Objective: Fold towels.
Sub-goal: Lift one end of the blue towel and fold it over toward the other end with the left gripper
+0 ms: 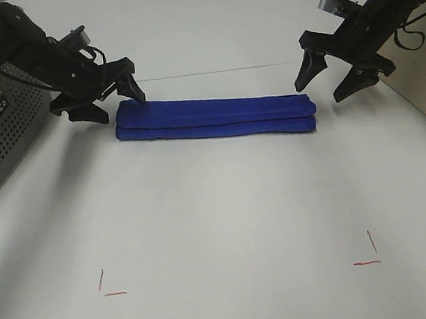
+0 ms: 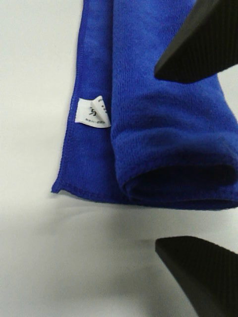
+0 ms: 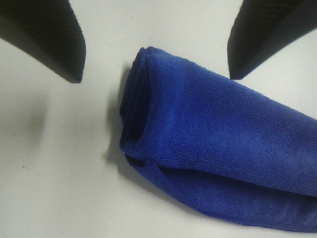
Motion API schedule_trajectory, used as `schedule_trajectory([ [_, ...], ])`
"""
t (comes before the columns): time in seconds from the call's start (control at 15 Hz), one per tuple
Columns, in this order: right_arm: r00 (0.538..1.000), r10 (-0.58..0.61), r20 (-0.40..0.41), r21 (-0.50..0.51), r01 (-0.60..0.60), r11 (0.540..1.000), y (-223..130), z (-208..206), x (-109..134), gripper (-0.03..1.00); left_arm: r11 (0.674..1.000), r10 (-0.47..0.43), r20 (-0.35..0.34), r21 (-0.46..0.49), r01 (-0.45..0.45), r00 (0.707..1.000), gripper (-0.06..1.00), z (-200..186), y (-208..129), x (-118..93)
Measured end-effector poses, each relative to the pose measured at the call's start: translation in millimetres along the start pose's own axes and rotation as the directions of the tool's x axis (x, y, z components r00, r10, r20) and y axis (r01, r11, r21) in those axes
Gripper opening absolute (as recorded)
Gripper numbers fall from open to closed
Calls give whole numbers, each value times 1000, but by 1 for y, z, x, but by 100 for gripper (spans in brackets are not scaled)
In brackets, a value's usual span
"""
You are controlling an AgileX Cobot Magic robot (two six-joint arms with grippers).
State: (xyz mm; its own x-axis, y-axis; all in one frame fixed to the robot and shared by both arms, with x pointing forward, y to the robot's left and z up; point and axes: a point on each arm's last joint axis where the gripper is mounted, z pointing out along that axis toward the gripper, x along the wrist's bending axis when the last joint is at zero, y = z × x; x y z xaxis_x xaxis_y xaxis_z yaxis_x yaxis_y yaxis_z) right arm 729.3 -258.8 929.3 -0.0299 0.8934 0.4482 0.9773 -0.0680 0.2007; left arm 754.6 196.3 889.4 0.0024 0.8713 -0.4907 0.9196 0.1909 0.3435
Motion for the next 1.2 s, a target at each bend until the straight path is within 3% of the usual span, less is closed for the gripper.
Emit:
schedule_trajectory([
  [0.2,1000,0,1,-3,0,1000,0,0,0,74,999,23,10,26,-23,1000,80,14,-6,6],
  [0.6,1000,1,4,-22,0,1000,2,0,0,74,999,41,66,18,-42,997,76,29,-12,-6],
  [0.73,1000,1,3,-22,-1,1000,2,0,0,74,999,31,64,22,-32,997,58,32,-13,-5],
  [0.87,1000,2,2,-22,-1,1000,2,0,0,74,999,11,57,35,-13,998,22,37,-16,-2],
  [0.93,1000,2,2,-22,-1,1000,2,0,0,74,999,10,55,37,-12,998,9,38,-17,-1],
  [1.2,1000,2,1,-22,-2,1000,2,0,0,74,996,46,2,80,-46,999,8,28,-14,-3],
])
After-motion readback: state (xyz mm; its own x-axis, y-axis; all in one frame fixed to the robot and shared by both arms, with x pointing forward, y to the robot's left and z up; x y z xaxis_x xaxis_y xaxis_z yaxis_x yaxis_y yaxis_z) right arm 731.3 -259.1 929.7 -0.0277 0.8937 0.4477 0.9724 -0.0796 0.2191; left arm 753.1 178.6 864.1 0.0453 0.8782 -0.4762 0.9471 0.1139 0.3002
